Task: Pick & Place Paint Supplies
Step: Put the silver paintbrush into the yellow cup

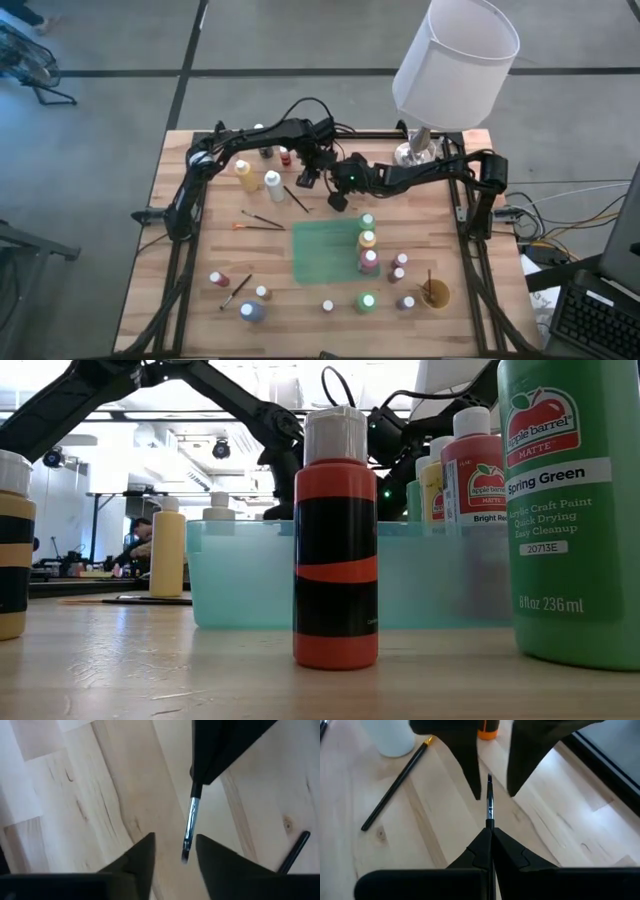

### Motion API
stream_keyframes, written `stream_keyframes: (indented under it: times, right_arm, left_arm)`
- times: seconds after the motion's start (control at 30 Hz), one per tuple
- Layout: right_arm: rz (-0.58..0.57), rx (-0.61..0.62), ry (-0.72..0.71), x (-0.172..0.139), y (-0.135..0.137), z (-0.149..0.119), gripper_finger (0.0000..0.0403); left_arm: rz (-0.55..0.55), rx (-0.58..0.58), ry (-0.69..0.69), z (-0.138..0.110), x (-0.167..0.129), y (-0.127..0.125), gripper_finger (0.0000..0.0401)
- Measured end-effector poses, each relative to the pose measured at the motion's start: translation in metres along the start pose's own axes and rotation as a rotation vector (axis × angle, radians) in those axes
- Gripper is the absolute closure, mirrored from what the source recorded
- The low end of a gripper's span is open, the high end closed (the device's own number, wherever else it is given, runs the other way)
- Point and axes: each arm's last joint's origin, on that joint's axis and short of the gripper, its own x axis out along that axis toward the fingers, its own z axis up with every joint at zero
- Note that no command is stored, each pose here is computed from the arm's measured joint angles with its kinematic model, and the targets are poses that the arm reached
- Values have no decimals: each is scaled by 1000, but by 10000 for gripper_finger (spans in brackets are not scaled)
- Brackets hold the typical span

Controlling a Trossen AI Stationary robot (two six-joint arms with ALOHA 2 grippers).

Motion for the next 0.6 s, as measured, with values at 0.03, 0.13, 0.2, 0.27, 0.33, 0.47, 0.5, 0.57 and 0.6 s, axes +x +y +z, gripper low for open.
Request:
stream_keyframes:
  times: [0.03, 0.13, 0.2, 0.27, 0.33, 0.47, 0.5, 0.57, 0.6]
  right_arm:
    - [0, 4, -4, 0, 0, 0, 395]
    - [-6, 7, -13, 0, 0, 1, 395]
    - [-7, 7, -17, 0, 0, 2, 395]
    - [-6, 11, -21, 0, 0, 2, 395]
    - [-5, 12, -27, 0, 0, 3, 396]
    - [-4, 7, -26, 0, 0, 3, 396]
    - [-2, 3, -26, 0, 0, 3, 395]
    - [-1, -1, -26, 0, 0, 3, 395]
    - [1, 3, -28, -1, 0, 3, 394]
  left_arm:
    - [-2, -5, -6, 0, 0, 1, 285]
    - [-21, -20, -26, -1, -1, 2, 337]
    - [-35, -26, -40, -2, -1, 2, 370]
    - [-51, -34, -61, -2, -1, 3, 389]
    - [-54, -36, -67, -3, -1, 4, 390]
    - [-59, -37, -64, -3, -1, 3, 394]
    - [-60, -37, -63, -3, -1, 3, 395]
    - [-63, -39, -60, -4, -1, 3, 395]
    - [-65, -42, -58, -4, -1, 4, 395]
